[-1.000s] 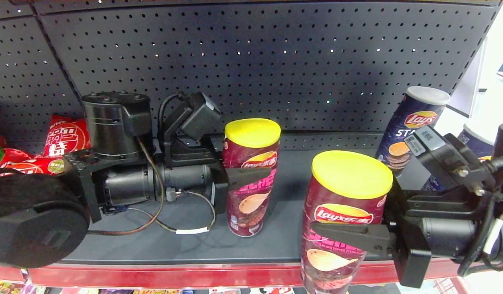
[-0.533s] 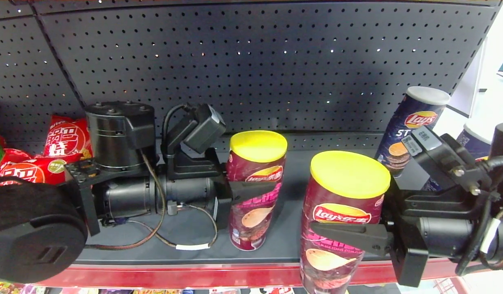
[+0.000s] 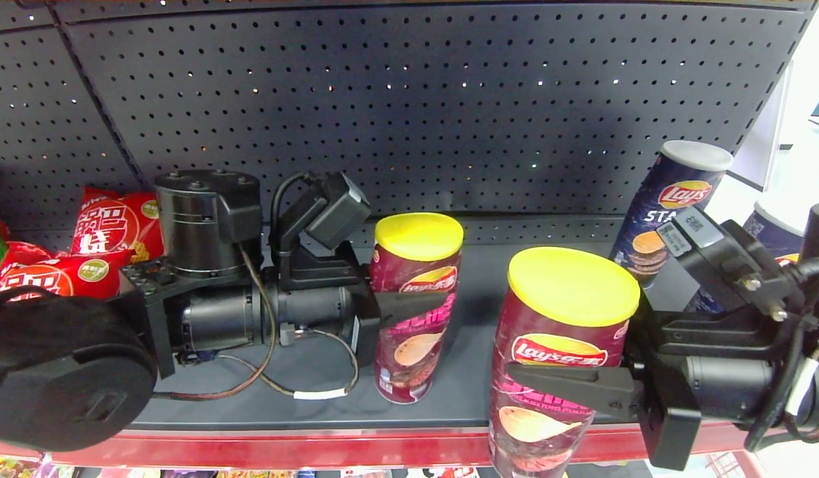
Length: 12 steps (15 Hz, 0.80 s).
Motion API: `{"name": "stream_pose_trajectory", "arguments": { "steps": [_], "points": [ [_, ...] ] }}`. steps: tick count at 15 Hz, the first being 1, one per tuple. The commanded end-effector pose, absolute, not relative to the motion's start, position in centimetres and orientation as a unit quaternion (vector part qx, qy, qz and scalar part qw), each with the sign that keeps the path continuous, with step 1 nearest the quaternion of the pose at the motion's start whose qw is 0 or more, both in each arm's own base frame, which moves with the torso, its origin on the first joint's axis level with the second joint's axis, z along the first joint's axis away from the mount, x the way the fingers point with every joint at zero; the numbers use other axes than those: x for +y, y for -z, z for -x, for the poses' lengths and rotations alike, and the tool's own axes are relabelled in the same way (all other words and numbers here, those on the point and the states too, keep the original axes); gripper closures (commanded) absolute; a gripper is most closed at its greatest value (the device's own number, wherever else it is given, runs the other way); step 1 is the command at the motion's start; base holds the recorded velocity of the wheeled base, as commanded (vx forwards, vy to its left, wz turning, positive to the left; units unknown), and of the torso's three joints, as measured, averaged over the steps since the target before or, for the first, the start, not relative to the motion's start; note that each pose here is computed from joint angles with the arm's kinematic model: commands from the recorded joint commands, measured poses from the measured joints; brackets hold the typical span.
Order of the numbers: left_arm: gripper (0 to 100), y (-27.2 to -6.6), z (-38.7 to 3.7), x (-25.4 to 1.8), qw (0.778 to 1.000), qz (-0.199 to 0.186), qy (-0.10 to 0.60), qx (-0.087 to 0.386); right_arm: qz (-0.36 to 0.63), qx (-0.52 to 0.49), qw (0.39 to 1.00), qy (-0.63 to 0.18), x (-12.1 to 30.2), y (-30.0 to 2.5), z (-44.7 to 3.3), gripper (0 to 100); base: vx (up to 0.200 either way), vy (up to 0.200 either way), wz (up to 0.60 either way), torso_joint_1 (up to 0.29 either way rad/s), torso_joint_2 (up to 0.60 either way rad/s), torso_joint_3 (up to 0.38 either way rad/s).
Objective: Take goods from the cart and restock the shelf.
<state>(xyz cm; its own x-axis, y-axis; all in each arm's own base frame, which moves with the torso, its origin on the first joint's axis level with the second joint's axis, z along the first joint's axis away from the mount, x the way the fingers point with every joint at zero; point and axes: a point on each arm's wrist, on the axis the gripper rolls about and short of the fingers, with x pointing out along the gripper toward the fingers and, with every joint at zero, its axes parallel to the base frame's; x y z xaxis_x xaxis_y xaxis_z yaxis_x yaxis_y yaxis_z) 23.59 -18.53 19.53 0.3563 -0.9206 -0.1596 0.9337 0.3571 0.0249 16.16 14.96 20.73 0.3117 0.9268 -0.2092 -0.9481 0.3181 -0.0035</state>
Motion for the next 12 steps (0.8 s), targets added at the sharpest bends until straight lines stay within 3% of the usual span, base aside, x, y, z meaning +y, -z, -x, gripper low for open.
{"name": "stream_pose_trajectory", "arguments": {
  "steps": [1, 7, 8, 12],
  "points": [
    [100, -19.2, -24.0, -18.6, 0.823, -0.055, 0.562, 0.06, 0.064, 0.083, 0.807, -0.581, 14.9, -20.7, -16.1, 100, 0.0, 0.0, 0.0, 0.0, 0.0, 0.0],
    [100, -18.9, -24.0, -18.4, 0.824, -0.055, 0.559, 0.066, 0.063, 0.084, 0.807, -0.581, 14.9, -20.7, -16.1, 100, 0.0, 0.0, 0.0, 0.0, 0.0, 0.0],
    [0, -18.8, -24.1, -18.2, 0.826, -0.055, 0.557, 0.067, 0.063, 0.085, 0.807, -0.581, 14.9, -20.7, -16.1, 100, 0.0, 0.0, 0.0, 0.0, 0.0, 0.0],
    [0, -18.5, -24.0, -17.3, 0.831, -0.054, 0.549, 0.074, 0.063, 0.086, 0.807, -0.581, 15.0, -20.6, -16.2, 100, 0.0, 0.0, 0.0, 0.0, 0.0, 0.0]
  ]
}}
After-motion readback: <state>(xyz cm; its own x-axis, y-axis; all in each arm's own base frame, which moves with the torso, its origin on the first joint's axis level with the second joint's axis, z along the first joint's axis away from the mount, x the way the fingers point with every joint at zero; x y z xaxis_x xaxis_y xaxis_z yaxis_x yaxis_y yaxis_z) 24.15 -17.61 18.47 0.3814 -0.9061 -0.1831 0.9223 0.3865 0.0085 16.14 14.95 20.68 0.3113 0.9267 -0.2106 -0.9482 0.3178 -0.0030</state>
